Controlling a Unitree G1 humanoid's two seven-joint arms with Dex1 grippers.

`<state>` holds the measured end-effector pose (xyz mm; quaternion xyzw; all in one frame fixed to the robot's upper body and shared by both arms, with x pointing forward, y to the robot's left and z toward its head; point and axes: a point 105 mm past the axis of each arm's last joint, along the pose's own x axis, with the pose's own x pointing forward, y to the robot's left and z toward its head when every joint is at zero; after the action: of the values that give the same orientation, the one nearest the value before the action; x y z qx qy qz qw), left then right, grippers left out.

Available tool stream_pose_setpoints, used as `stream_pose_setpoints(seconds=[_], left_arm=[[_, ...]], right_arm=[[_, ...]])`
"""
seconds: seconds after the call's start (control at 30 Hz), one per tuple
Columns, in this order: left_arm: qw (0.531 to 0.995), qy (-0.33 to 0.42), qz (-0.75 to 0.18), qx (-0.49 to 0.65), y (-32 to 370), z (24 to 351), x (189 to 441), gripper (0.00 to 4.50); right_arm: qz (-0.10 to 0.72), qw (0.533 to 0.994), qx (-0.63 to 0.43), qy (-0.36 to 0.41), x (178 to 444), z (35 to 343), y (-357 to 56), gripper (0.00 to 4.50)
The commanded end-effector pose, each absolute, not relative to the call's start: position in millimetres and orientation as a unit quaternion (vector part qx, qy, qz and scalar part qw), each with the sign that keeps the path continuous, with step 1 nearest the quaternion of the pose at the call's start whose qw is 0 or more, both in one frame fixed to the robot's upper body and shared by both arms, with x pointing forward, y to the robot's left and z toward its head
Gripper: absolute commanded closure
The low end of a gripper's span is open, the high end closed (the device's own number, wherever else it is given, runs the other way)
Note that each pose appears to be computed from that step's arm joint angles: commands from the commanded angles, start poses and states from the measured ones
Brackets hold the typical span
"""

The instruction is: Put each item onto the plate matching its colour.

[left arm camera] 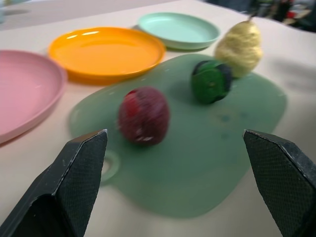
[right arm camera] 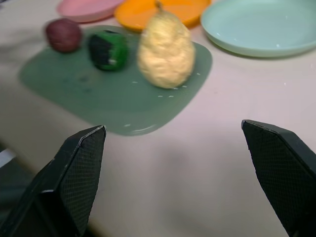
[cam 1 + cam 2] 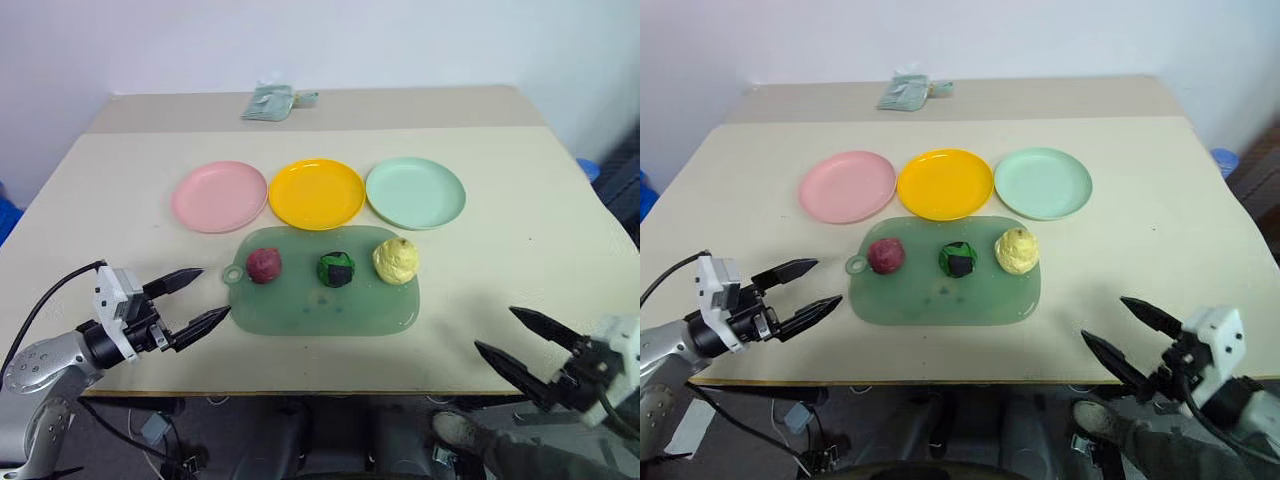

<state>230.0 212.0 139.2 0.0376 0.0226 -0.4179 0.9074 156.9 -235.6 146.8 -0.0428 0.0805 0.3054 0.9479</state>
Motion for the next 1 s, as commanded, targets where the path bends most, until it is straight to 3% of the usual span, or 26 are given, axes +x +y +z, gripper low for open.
stream_pose_setpoints(seconds=[0.03,0.17,0.37,0.8,0.9,1.0], left_arm=[[0.902,0.014,-0.429,0.049,210.1,147.8,228.3,0.00],[0.907,0.013,-0.419,0.043,209.4,147.7,233.0,0.00],[0.914,0.004,-0.403,0.043,206.3,148.5,238.5,0.00],[0.939,0.011,-0.343,0.032,190.0,148.5,261.5,0.00],[0.940,0.009,-0.340,0.029,184.1,152.2,269.5,0.00],[0.940,0.011,-0.339,0.034,181.9,151.7,272.6,0.00]], right_arm=[[0.312,0.947,-0.066,0.041,148.5,175.4,-226.3,0.02],[0.311,0.947,-0.075,0.025,149.1,195.4,-216.5,0.02],[0.325,0.943,-0.077,0.006,173.5,213.6,-198.4,0.02],[0.441,0.893,-0.084,-0.033,224.6,219.7,-135.7,0.02],[0.458,0.884,-0.089,-0.033,258.5,213.9,-141.6,0.02],[0.478,0.871,-0.109,-0.025,269.6,200.1,-148.3,0.02]])
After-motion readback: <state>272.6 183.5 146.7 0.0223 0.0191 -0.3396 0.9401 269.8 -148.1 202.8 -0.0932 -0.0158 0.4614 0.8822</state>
